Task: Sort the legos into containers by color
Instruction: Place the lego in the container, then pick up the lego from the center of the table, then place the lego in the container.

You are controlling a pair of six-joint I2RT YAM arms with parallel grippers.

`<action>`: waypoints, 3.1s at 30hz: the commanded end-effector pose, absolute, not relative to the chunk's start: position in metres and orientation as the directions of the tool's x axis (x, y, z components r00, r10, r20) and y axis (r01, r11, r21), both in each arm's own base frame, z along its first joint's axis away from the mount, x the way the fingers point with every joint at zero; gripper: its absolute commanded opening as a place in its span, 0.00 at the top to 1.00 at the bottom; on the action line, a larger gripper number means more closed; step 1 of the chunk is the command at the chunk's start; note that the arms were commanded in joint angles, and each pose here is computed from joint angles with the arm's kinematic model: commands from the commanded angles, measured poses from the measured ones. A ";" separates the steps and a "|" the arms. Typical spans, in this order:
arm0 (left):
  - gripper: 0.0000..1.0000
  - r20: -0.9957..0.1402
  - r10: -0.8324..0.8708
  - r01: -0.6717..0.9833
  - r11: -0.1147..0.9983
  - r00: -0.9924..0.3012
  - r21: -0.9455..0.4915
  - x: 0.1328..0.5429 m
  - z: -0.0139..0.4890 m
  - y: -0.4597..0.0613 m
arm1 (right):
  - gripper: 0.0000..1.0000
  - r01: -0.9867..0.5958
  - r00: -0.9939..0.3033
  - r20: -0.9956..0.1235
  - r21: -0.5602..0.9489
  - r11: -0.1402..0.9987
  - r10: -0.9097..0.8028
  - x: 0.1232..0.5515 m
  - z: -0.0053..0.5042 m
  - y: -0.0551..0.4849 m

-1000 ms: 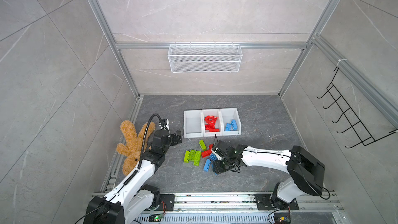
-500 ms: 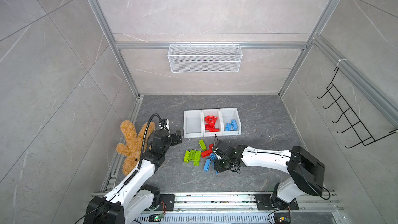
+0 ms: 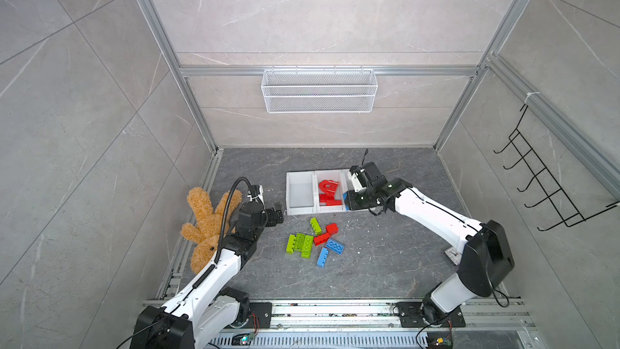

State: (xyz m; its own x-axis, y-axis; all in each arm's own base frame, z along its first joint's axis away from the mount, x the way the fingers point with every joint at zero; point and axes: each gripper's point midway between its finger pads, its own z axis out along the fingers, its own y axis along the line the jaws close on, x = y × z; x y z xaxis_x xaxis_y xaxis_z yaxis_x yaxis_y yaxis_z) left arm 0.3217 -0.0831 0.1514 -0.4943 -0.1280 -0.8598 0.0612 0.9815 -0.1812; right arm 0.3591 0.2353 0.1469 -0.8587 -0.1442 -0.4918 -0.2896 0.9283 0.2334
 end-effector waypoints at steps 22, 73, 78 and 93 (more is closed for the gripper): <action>0.01 -0.886 -0.130 0.069 0.982 -0.445 -0.179 0.321 0.167 -0.082 | 0.45 -0.518 -0.810 -0.464 0.278 0.809 -0.359 0.302 0.123 0.248; 0.01 -0.880 -0.122 0.074 0.982 -0.459 -0.174 0.323 0.164 -0.084 | 0.74 -0.420 -0.834 -0.455 0.155 0.894 -0.313 0.307 0.115 0.236; 0.01 -0.881 -0.122 0.075 0.982 -0.457 -0.175 0.323 0.165 -0.084 | 0.73 -0.302 -0.847 -0.495 0.151 0.941 -0.192 0.370 0.129 0.201; 0.01 -0.887 -0.128 0.070 0.982 -0.443 -0.177 0.321 0.169 -0.082 | 0.47 -0.205 -0.867 -0.487 0.159 0.966 -0.104 0.428 0.118 0.180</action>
